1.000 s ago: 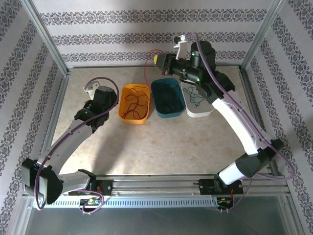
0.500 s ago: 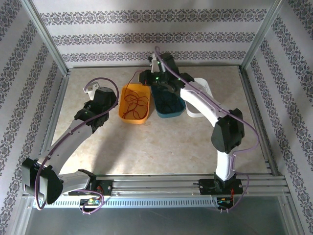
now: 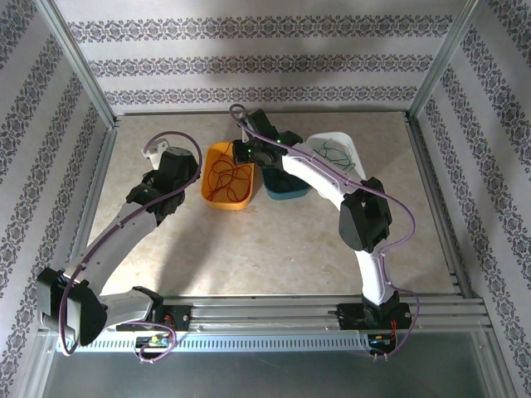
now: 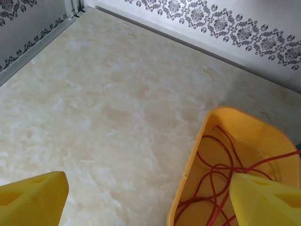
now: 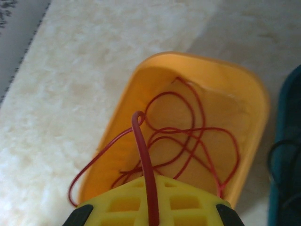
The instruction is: Untangle the cables
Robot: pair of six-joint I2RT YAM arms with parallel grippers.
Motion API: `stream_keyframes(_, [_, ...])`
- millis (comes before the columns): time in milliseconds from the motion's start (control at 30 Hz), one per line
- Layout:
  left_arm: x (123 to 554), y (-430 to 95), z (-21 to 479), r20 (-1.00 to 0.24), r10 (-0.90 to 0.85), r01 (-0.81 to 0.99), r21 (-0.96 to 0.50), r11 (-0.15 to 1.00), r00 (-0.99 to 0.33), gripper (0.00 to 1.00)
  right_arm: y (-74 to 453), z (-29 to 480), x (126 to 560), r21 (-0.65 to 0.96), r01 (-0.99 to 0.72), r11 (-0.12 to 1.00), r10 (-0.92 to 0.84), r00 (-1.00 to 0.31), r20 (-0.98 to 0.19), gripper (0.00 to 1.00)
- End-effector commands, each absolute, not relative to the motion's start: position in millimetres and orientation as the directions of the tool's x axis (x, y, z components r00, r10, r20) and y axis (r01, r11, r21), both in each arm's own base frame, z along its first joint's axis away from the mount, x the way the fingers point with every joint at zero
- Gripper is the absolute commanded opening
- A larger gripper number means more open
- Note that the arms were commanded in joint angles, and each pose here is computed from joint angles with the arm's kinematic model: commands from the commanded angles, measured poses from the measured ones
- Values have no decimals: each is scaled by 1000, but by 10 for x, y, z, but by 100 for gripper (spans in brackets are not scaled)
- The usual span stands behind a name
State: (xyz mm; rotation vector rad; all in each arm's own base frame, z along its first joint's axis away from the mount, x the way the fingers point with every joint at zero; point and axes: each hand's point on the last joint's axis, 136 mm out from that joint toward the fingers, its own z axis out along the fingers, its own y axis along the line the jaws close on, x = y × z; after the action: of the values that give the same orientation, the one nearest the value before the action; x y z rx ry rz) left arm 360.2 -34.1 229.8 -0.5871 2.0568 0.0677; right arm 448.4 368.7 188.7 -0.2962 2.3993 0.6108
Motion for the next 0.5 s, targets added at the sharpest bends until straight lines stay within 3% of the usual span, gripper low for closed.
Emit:
stream_keyframes(0, [3579, -314, 2360, -826, -356, -422, -161, 892, -437, 89, 3552, 1772, 4610, 166, -343, 924, -153, -733, -662, 0])
stream_keyframes(200, [3608, -320, 2403, -832, -344, -416, -152, 897, -436, 89, 3583, 1653, 4677, -30, -371, 928, -298, -694, -655, 0])
stream_keyframes(467, [3639, -344, 2396, -828, -342, -409, -152, 900, -445, 89, 3675, 1453, 4661, -144, -410, 901, -404, -670, -623, 0])
